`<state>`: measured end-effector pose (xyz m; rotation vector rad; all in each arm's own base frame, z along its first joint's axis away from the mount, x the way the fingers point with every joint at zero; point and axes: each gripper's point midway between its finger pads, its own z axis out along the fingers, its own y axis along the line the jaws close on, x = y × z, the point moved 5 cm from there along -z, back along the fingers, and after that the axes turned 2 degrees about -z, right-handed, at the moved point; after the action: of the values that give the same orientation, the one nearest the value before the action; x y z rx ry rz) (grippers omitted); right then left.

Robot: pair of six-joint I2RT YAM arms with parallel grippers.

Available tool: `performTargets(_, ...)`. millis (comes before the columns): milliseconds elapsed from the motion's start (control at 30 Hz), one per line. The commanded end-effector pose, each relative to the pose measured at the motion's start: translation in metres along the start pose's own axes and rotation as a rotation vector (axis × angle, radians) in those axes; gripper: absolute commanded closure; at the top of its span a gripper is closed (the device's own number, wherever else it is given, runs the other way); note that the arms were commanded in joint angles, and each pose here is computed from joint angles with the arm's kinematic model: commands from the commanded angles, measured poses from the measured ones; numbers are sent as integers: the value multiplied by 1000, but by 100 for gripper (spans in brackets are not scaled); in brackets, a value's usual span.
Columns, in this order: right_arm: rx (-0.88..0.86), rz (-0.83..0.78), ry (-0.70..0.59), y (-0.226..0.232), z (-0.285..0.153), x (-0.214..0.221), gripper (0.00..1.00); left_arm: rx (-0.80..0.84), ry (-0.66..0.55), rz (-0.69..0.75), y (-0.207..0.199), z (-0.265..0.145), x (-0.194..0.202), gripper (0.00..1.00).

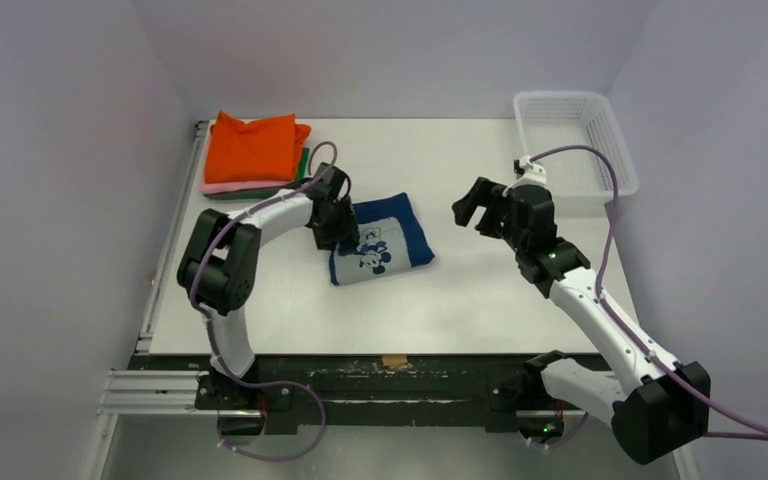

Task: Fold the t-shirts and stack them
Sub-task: Put the neatly folded tshirt into the corner of the board with the left arm

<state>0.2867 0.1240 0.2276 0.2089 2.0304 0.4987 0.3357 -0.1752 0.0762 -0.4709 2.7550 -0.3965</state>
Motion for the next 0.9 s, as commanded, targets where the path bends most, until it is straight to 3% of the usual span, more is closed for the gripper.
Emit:
performTargets(0,92,-15,-79,-14,-11,-9,10,-90,61,58,-17,20,15,52)
performTargets(167,97,-28,-98,-16,-14,-11,10,-234,43,158,-22,21,2,100)
performTargets(400,82,-45,-103,-15,-12,-11,11,-450,-250,414,-26,-15,-75,100)
performTargets(700,105,-62,-146,-19,-10,-15,12,-683,-523,739,-39,-58,-155,100)
performTargets(867,127,-67,-158,-23,-7,-16,12,-655,-636,763,-42,-92,-197,100)
